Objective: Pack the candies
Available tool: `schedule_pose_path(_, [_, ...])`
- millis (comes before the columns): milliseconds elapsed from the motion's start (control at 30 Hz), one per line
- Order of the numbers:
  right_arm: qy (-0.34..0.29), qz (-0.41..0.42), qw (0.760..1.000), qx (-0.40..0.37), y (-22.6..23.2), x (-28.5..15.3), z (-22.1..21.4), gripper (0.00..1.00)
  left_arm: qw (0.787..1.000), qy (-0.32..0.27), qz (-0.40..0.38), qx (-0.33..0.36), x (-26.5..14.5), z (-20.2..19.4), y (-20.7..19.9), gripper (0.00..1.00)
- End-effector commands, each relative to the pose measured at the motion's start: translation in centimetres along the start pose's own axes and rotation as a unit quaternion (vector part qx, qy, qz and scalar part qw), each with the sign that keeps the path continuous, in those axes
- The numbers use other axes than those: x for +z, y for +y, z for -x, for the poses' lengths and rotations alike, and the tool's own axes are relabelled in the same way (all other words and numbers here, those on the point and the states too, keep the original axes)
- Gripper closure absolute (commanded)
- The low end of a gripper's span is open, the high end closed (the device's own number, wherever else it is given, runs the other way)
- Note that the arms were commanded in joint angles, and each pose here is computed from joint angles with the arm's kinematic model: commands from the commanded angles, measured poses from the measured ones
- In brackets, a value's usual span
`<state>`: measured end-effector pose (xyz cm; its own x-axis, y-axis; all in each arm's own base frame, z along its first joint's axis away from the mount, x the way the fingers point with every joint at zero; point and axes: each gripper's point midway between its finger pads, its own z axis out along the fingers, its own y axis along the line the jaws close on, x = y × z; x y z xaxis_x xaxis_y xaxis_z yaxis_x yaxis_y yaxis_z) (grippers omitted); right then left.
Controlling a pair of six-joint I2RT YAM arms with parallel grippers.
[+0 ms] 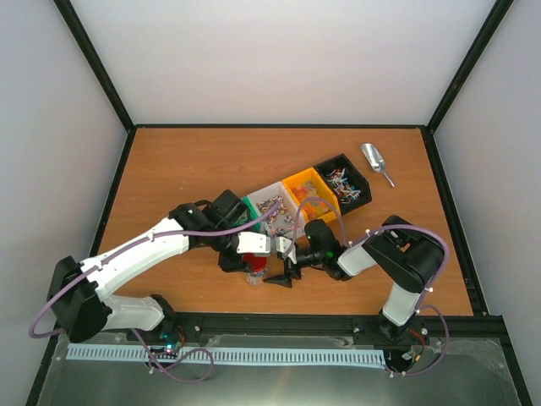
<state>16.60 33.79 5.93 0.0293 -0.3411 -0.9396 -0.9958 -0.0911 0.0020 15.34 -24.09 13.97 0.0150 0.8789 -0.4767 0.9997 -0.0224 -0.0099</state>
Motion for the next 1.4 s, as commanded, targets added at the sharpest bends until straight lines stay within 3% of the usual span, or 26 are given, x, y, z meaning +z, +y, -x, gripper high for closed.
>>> schedule_pose_path(0, [-0.038, -0.049, 0.998, -0.025, -1.6, 0.2, 1.9, 0.0, 0.998, -0.002, 0.012, -0.06, 0.6, -1.1, -0.2, 0.42])
schedule_pose_path(567, [-0.037, -0.012, 0.999, 0.0, 0.8, 3.0, 1.0, 0.0, 0.995, -0.005, 0.028, -0.091, 1.3, -1.8, 0.0, 0.42])
schedule_pose_path(800, [-0.037, -0.007, 0.999, -0.021, 1.0, 2.9, 1.1, 0.18, 0.999, 0.0, -0.007, -0.053, 1.1, -2.0, -1.4, 0.42])
schedule_pose_path(1067, [-0.032, 0.024, 0.998, -0.052, 2.0, 2.8, 0.8, 0.32, 0.996, 0.036, -0.032, 0.081, -0.1, -1.7, -1.3, 0.41])
schedule_pose_path(1167, [-0.029, 0.023, 0.998, -0.051, 1.8, 2.8, 0.8, 0.38, 0.994, 0.042, -0.009, 0.104, -0.8, -0.9, 0.1, 0.35])
schedule_pose_path(1367, [-0.028, 0.003, 0.999, -0.04, 1.0, 2.8, 0.9, 0.4, 0.999, 0.003, -0.012, 0.032, -2.7, 1.1, -0.4, 0.01])
